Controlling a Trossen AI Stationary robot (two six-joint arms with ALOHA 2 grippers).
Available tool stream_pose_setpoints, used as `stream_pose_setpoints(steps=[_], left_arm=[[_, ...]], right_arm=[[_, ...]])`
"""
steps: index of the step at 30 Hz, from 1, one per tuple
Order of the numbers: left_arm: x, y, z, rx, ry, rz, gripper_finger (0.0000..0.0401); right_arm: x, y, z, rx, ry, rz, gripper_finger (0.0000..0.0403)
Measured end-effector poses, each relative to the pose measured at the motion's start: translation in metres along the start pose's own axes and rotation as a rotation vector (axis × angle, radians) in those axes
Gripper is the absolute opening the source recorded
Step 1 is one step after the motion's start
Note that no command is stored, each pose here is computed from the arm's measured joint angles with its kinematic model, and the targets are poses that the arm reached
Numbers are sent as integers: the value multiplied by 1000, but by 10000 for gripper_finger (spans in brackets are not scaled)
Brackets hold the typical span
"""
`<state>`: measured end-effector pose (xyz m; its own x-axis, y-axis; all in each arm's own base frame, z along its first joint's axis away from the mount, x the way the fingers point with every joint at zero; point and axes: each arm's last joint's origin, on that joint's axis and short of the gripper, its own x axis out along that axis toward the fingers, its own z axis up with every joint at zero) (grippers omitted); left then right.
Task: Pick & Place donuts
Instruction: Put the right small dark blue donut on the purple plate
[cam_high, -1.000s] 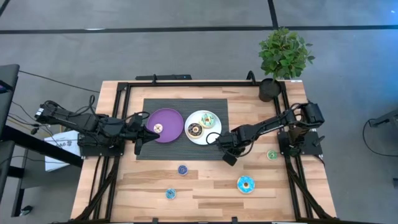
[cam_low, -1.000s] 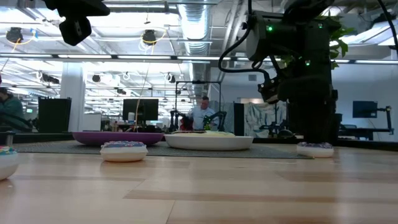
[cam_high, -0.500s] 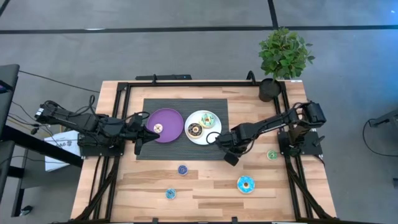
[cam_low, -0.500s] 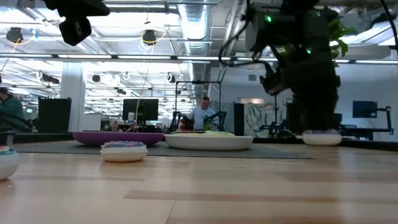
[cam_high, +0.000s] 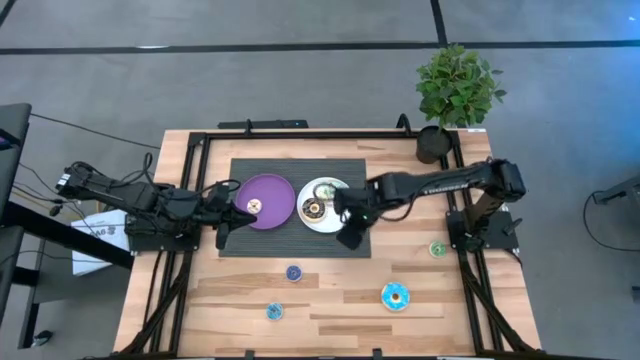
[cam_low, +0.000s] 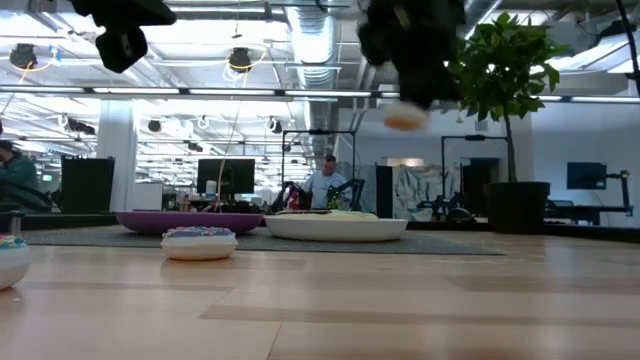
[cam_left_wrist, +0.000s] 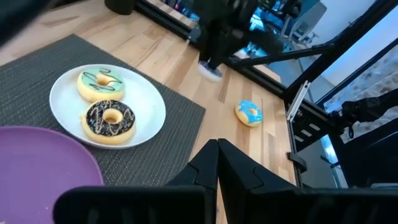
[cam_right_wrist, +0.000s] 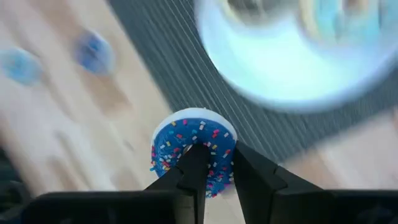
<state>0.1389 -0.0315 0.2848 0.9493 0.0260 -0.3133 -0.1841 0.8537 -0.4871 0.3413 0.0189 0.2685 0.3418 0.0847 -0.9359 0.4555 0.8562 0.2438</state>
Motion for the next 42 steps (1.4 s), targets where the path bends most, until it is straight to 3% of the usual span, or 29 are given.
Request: stream_pose_setpoints(steps=[6, 11, 15, 21, 24, 29, 42], left_arm=[[0, 0, 0, 50, -4, -3, 0], [-2, -1, 3, 77, -27, -20, 0], [-6, -4, 7, 103, -62, -72, 0], [-15, -5, 11, 142, -99, -124, 0], [-19, -4, 13, 143, -119, -134, 0], [-23, -3, 14, 143, -129, -139, 0], [-22, -2, 11, 149, -100, -121, 0]], right_arm=[[-47, 0, 48, -38, -278, 105, 64], [-55, -4, 96, -58, -404, 117, 64], [-38, -2, 138, -88, -428, 127, 64], [11, -12, 188, -65, -368, 171, 64], [44, -26, 196, -15, -321, 213, 64], [86, -45, 199, 38, -232, 190, 64], [128, -53, 200, 15, -206, 145, 64]])
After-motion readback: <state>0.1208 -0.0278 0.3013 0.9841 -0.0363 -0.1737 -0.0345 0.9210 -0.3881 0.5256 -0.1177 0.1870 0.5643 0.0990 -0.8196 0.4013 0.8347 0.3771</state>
